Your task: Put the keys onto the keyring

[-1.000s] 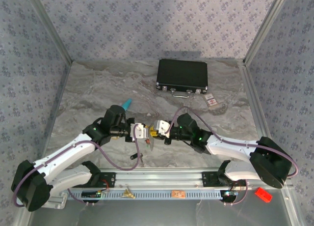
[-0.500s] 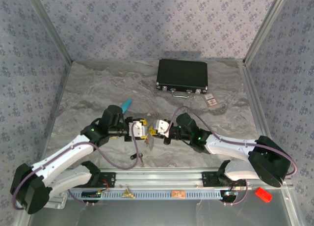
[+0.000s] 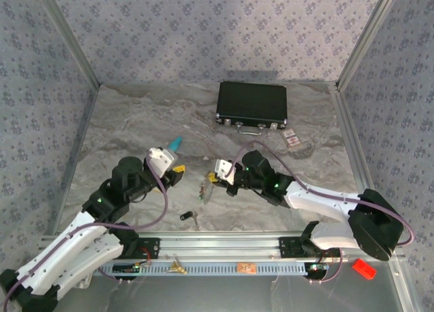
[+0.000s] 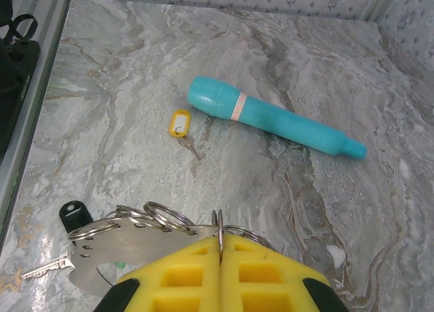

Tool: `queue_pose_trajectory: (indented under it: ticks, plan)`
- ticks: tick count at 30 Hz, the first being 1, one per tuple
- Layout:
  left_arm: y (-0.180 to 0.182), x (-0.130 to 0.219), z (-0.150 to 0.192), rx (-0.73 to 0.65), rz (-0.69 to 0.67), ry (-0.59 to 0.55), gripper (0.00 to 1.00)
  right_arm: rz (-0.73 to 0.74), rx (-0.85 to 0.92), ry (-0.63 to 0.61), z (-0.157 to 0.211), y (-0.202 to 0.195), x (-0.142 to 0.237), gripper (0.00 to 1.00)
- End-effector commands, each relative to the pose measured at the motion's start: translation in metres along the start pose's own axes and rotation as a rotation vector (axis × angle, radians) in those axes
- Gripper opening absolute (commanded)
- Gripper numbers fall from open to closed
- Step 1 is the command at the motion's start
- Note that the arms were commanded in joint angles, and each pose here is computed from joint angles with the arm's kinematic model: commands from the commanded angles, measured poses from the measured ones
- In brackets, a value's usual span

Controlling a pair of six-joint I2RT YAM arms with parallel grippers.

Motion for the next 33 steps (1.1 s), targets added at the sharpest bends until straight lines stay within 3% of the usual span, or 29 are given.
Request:
queue_pose_trajectory:
  ticks: [1,3,6,12,20,27,33]
  plan:
    - [0.016,0.008,0.011,0.42,-0.172,0.1,0.43,0.003,-0.024,-0.005,-0.011,-0.005,0.007,0.0]
    - [0.02,0.008,0.026,0.612,-0.26,0.208,0.44,0.008,-0.026,0.001,-0.01,-0.006,0.009,0.0]
    - [0.011,0.005,0.05,0.794,-0.288,0.374,0.42,0.009,-0.032,0.014,-0.007,-0.007,0.013,0.0]
    - [-0.017,-0.005,0.095,0.985,-0.282,0.526,0.39,0.008,-0.043,0.025,-0.002,-0.008,0.018,0.0]
    - [-0.041,-0.02,0.136,0.926,-0.233,0.652,0.39,-0.005,-0.047,0.024,-0.003,-0.007,0.02,0.0]
    - [-0.051,-0.04,0.141,0.773,-0.212,0.761,0.36,-0.018,-0.052,0.028,-0.001,-0.004,0.02,0.0]
    - [-0.06,-0.054,0.142,0.731,-0.151,0.792,0.32,-0.026,-0.049,0.026,-0.001,-0.003,0.02,0.0]
Point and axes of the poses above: each hand's point on the last joint's axis, 136 mm out from that joint toward the fingers, its own x axis back along the fingers, its own y axis along the line the jaws close on, z = x × y, the point moved 6 cm from there along x, back along the fingers, and after that the axes turned 4 degrees about x, right-handed, at the moved point
